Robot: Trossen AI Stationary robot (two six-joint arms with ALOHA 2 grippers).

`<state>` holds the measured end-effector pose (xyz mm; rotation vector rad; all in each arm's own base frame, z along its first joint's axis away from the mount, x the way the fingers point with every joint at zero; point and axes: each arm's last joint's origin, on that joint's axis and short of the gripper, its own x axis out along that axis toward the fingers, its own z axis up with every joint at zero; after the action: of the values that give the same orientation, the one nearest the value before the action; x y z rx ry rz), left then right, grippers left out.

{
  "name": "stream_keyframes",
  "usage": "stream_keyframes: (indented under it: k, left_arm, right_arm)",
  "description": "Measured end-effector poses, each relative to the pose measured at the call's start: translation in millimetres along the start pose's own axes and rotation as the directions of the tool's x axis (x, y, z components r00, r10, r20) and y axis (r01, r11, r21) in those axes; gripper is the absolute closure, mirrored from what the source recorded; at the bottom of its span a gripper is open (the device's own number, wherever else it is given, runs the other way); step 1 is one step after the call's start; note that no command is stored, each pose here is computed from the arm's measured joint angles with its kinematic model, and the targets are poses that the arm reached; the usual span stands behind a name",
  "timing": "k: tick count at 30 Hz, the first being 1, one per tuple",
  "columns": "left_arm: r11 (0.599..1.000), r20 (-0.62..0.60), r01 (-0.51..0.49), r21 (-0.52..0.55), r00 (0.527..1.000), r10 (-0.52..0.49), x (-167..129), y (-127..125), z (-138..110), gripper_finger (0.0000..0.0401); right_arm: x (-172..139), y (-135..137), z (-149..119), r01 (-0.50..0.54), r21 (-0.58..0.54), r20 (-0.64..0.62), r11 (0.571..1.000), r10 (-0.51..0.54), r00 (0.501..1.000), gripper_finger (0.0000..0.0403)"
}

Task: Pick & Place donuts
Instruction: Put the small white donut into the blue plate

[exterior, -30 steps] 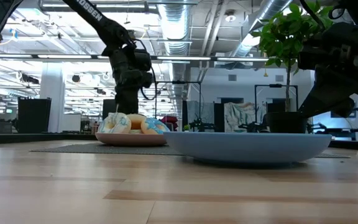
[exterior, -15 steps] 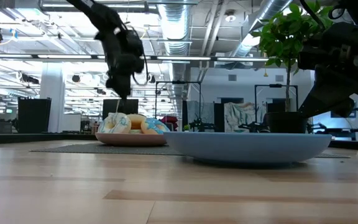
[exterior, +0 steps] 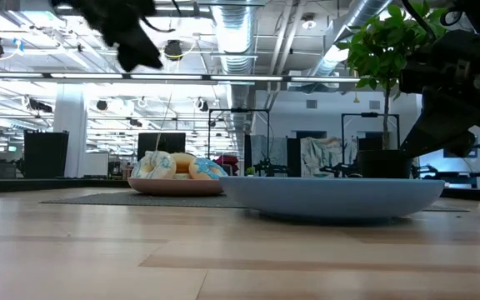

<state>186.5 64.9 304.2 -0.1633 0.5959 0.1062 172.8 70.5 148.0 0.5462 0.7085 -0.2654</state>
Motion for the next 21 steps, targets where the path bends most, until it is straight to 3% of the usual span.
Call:
stream_keyframes:
  k: [4,8,13,21]
  left_arm:
    - [0.997,0.202,0.021,0.071,0.979,-0.035,-9.2,-32.4,-36.3,0.0276]
    - [0.996,0.339,0.033,0.087,0.939,-0.061,-9.3,-47.1,-74.3,0.0294]
    - [0.989,0.373,0.070,0.129,0.921,-0.114,1.4,-52.3,-110.7,0.0317]
    - [0.957,0.405,0.137,0.257,0.883,-0.235,8.3,-53.1,-139.0,0.0348]
  right_arm:
    - [0.2,-0.3,0.4,0.003,0.002,0.003,1.000,-0.003,1.000,0.0396]
    - [0.5,-1.0,1.2,0.007,0.006,0.005,1.000,-0.007,1.000,0.0396]
    - [0.5,-1.0,1.2,0.007,0.006,0.005,1.000,-0.007,1.000,0.0396]
    - [2.8,-5.9,6.7,0.032,0.034,0.020,0.999,-0.033,0.999,0.0396]
